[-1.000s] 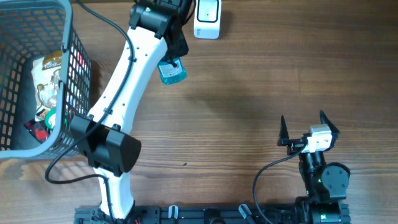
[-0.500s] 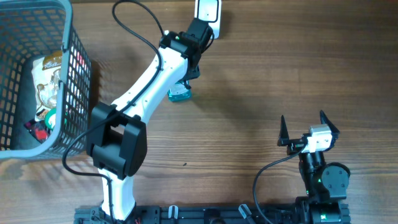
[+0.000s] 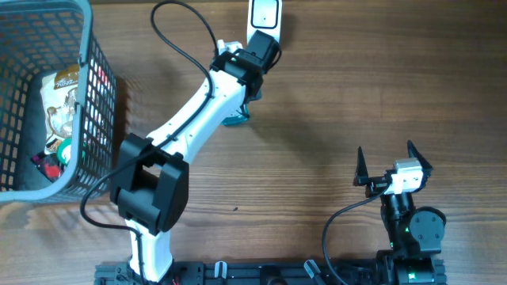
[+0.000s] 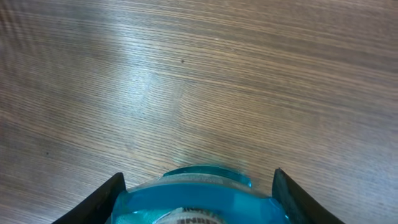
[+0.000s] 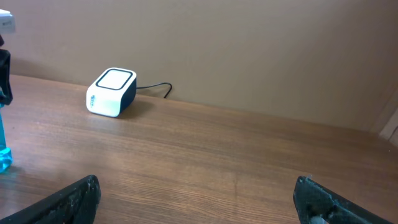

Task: Scan the item barcode
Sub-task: 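Lift the bottle out and carry it to the white scanner, then lower the bottle onto the table in front of the scanner and release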

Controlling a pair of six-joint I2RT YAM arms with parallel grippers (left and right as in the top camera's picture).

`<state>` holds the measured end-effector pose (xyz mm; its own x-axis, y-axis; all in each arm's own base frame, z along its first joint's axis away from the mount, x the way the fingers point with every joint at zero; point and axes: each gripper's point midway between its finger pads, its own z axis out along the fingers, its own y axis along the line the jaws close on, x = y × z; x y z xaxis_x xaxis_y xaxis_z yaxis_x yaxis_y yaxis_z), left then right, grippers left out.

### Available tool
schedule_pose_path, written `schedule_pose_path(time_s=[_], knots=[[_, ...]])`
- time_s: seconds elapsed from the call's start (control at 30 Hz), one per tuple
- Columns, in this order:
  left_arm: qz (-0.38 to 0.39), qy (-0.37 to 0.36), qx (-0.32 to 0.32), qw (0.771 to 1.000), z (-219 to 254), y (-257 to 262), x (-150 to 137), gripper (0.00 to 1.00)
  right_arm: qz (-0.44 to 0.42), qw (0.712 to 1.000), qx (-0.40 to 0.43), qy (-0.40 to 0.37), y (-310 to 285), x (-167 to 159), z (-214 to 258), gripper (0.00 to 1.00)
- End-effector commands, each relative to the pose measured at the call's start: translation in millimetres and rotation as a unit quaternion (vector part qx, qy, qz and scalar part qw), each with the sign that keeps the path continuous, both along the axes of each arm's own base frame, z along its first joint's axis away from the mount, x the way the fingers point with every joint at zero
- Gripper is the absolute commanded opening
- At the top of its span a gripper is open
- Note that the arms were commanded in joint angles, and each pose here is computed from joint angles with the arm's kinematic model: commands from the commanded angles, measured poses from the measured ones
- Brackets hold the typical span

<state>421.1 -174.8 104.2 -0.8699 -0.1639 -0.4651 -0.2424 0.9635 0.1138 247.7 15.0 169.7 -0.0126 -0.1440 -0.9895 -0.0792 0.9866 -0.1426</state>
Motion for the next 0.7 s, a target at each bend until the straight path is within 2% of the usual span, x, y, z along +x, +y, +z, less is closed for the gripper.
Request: schedule_pose_path(time_s=[0.0,0.1,0.2,0.47,0.63,0.67], knots=[[-0.024,0.024,0.008,0.999,-12.7,-14.0,-18.4,0.52,0.009,1.000,-0.006,-0.001,3.1,-0.2,0.2,1.00],[-0.031,0.024,0.012,0.999,-11.9,-19.2,-22.2,0.55,0.009,1.000,-0.006,-0.001,3.1,-0.2,0.2,1.00],[-0.033,0.025,0.014,0.999,-12.0,-21.2,-24.6,0.67,0.009,1.000,-0.006,-0.001,3.1,-0.2,0.2,1.00],[-0.032,0.018,0.014,0.999,-2.8,-18.9,-25.5,0.75,0.009,1.000,-0.006,-0.001,3.1,-0.2,0.3,1.00],[-0.031,-0.007,0.005,0.999,19.7,-17.3,-24.5,1.00,0.009,1.000,-0.006,-0.001,3.1,-0.2,0.2,1.00],[-0.031,-0.013,0.003,0.999,25.8,-16.6,-24.5,1.00,0.009,1.000,-0.006,-0.001,3.1,-0.2,0.2,1.00]])
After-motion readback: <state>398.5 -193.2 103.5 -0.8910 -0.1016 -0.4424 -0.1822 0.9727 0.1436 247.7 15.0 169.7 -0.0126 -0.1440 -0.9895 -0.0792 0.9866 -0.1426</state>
